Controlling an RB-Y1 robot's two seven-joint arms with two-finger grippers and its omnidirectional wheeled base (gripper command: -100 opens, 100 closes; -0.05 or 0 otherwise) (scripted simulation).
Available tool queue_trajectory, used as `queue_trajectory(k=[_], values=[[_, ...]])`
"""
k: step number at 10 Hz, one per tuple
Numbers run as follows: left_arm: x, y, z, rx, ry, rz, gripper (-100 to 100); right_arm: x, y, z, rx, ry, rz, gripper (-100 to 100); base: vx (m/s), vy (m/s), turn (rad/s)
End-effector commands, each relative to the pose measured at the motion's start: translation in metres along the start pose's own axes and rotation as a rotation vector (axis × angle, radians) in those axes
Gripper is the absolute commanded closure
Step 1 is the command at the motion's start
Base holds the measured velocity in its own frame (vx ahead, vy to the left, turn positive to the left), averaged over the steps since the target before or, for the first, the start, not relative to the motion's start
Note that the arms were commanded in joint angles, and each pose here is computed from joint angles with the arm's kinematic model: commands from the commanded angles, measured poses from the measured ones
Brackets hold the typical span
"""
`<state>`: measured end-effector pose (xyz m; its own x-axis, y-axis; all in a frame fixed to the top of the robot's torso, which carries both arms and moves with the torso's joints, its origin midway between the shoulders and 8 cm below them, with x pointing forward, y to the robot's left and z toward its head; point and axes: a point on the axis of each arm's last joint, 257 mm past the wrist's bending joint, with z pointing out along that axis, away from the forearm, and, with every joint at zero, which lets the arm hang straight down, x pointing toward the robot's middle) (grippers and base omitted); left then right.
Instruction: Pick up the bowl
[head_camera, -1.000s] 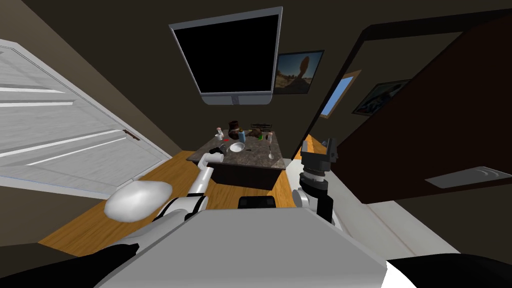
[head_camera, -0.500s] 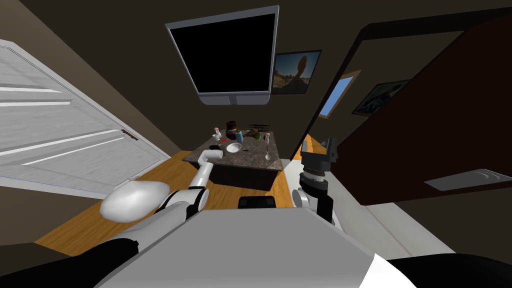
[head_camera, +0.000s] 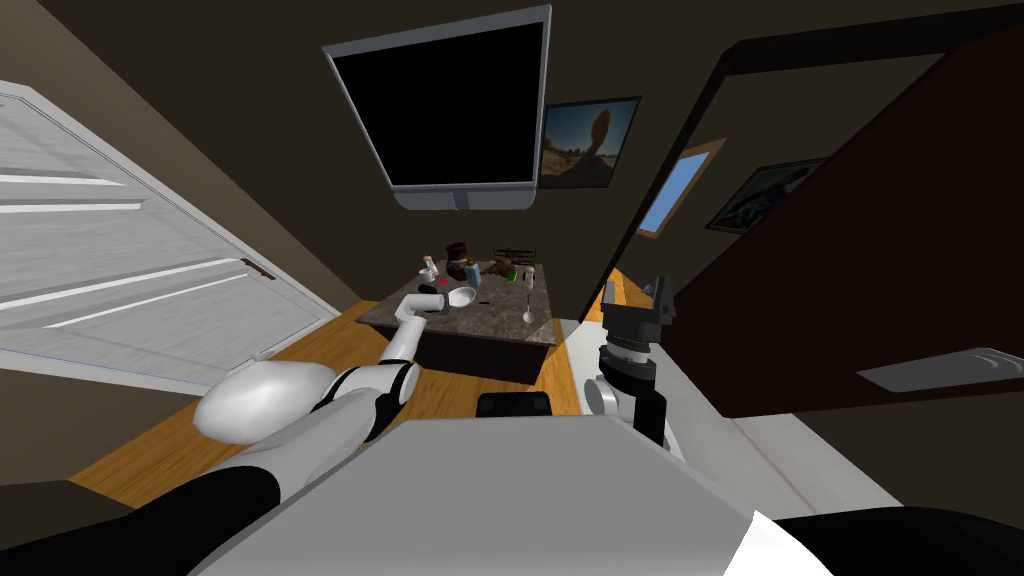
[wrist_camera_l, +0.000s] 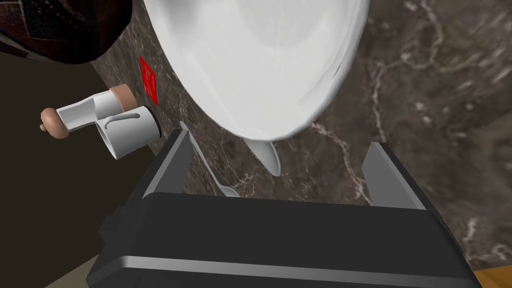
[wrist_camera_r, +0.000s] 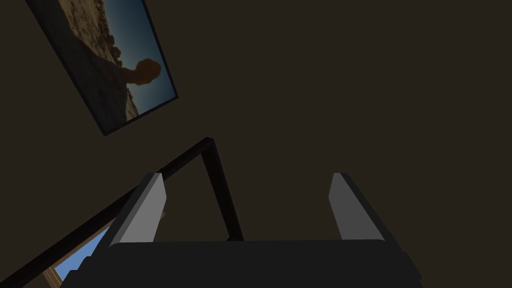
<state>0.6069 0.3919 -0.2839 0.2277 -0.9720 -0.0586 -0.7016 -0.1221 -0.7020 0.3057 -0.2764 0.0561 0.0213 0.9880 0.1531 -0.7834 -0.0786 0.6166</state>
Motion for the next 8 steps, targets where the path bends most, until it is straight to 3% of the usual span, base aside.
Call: queue_trajectory(k=[1,8], values=[[-0.003,0.005,0.000,-0.029,-0.005,-0.006,-100,0.000,0.000,0.000,0.000,0.000,0.000,0,0.020,-0.075,0.014],[-0.018,0.019,-0.002,-0.208,-0.024,-0.061,-100,0.000,0.000,0.000,0.000,0.000,0.000,0,0.036,-0.110,0.036]])
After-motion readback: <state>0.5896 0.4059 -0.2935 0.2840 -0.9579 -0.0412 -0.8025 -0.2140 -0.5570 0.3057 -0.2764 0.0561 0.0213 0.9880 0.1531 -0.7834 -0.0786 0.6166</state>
